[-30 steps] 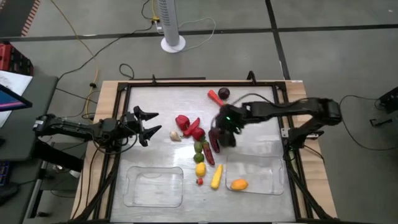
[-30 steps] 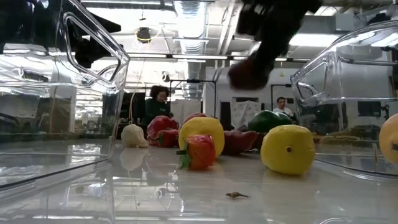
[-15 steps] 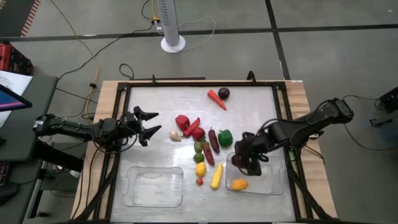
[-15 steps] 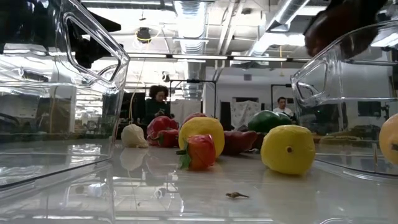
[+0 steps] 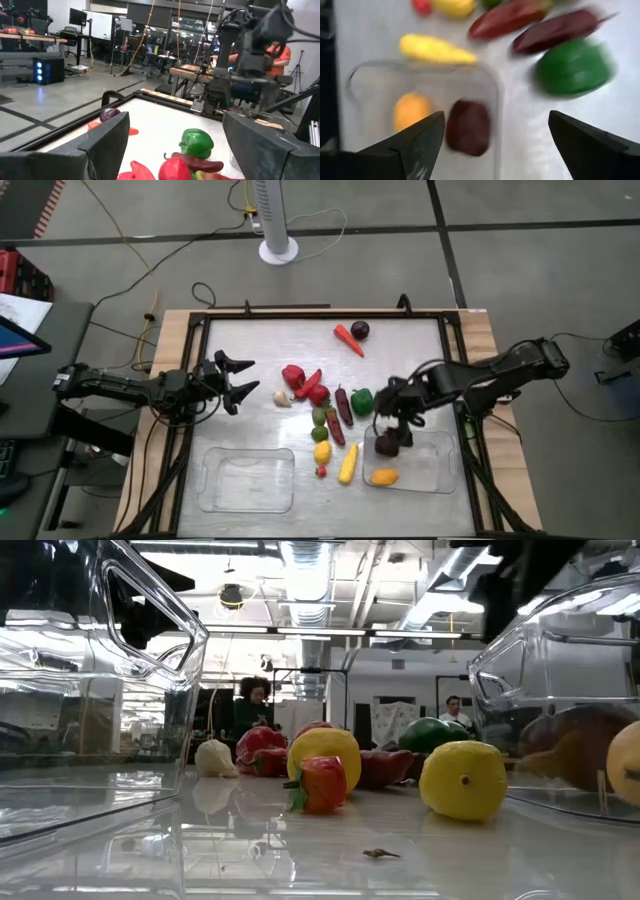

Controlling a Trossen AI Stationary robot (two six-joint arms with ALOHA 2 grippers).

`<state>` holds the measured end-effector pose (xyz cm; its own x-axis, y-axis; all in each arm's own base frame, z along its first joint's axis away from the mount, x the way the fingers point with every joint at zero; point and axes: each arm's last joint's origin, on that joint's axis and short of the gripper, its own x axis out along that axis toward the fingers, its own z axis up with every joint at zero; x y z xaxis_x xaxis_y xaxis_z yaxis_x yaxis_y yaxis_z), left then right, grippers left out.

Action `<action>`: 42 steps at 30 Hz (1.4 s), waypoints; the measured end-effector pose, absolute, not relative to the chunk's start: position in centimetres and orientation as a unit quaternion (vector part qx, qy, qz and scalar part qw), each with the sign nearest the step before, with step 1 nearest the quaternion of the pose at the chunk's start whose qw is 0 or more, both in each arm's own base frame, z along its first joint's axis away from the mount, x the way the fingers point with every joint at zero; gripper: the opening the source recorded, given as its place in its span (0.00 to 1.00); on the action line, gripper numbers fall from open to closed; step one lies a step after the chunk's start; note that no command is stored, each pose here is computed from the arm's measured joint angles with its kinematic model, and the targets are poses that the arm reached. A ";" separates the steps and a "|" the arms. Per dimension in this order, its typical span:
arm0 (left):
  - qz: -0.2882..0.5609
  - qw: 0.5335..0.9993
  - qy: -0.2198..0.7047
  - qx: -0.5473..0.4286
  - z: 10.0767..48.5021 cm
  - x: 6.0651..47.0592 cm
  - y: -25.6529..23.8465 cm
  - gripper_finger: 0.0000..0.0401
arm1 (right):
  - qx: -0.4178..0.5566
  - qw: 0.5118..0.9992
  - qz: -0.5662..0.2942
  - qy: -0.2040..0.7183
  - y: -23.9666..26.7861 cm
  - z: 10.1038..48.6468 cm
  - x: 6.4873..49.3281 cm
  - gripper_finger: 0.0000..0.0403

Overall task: Sort produce into baskets
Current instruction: Put the green bell pepper into the left transparent bin

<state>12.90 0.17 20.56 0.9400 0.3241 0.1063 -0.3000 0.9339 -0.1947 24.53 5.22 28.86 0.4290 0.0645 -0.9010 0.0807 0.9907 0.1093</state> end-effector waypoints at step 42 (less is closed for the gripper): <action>0.161 0.982 -0.063 -0.083 20.5 12.9 0.2 0.77 | 0.028 0.804 -0.055 0.592 -2.0 21.5 31.4 0.78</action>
<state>12.90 0.18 20.45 0.9404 0.3258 0.0971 -0.3050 0.9346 -0.1829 31.44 -2.05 21.50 0.2937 -0.0547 -0.9543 0.1212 0.9924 -0.0196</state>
